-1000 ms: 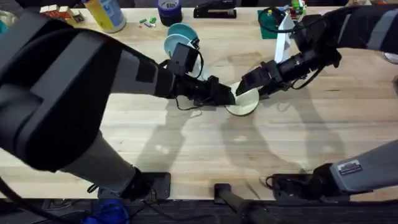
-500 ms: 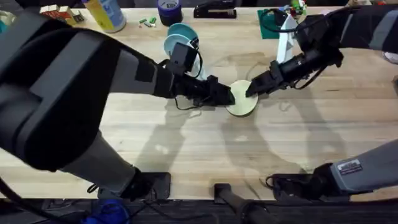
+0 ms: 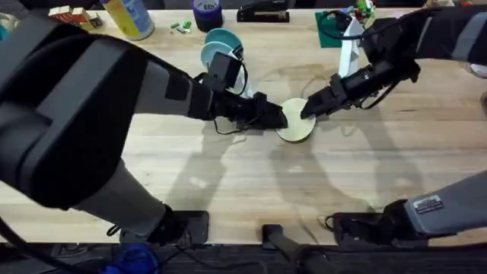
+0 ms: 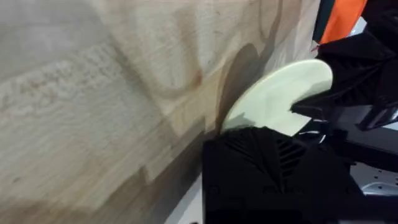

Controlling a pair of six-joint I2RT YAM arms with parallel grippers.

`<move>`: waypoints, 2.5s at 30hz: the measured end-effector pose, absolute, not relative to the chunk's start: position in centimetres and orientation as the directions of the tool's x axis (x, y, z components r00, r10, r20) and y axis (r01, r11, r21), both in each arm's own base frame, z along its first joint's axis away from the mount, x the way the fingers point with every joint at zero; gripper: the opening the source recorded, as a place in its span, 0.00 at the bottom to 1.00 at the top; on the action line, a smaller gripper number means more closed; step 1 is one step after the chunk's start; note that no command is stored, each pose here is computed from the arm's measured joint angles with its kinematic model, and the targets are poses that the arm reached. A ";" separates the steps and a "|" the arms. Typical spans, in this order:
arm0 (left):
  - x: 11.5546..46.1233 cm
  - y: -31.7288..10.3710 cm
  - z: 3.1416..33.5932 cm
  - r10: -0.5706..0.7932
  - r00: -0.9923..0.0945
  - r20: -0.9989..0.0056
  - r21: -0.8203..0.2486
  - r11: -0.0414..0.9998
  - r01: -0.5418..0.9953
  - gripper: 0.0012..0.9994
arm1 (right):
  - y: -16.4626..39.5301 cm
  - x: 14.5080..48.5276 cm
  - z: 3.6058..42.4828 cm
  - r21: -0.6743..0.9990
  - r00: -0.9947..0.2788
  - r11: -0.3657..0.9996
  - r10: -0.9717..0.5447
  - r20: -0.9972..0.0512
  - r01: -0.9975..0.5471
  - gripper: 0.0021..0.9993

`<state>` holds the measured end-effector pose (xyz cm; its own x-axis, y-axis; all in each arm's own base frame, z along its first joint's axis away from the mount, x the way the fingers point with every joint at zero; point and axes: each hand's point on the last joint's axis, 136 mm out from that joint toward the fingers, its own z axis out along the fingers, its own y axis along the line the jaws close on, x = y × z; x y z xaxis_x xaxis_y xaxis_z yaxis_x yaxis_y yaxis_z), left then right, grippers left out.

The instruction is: Pick up the plates from the table one by one and place each into a slot on the dish rack.

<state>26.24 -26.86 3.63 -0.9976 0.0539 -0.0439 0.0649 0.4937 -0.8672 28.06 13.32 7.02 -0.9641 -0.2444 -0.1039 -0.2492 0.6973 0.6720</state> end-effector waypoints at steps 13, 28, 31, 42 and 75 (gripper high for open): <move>26.8 -26.8 4.6 0.032 -0.995 -0.100 -0.846 0.523 0.102 0.04 | 13.1 27.5 8.3 0.681 -0.962 0.692 -0.262 -0.075 -0.241 0.03; 26.4 -22.4 12.6 -0.075 -0.935 -0.347 -0.700 0.684 0.205 0.04 | 12.6 31.9 20.3 0.553 -0.896 0.710 -0.285 -0.342 -0.437 0.03; 25.9 -21.5 12.8 -0.069 -0.928 -0.366 -0.666 0.716 0.210 0.04 | 12.3 32.2 20.9 0.527 -0.889 0.724 -0.291 -0.352 -0.446 0.03; 23.7 -16.8 14.2 0.062 -0.914 -0.402 -0.424 0.871 0.246 0.04 | 11.1 33.0 22.7 0.434 -0.872 0.772 -0.310 -0.380 -0.464 0.03; 25.5 -9.9 24.0 0.172 -0.818 -0.548 -0.021 0.975 0.219 0.99 | 17.4 36.8 30.5 -0.001 -0.505 0.663 -0.571 -0.647 -0.749 0.03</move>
<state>25.50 -9.93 23.95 -0.8183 0.1724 -0.5484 0.2193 0.9754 -0.0206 36.75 17.40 30.47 -0.5051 -0.5714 -0.6469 -0.7489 0.6627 -0.0006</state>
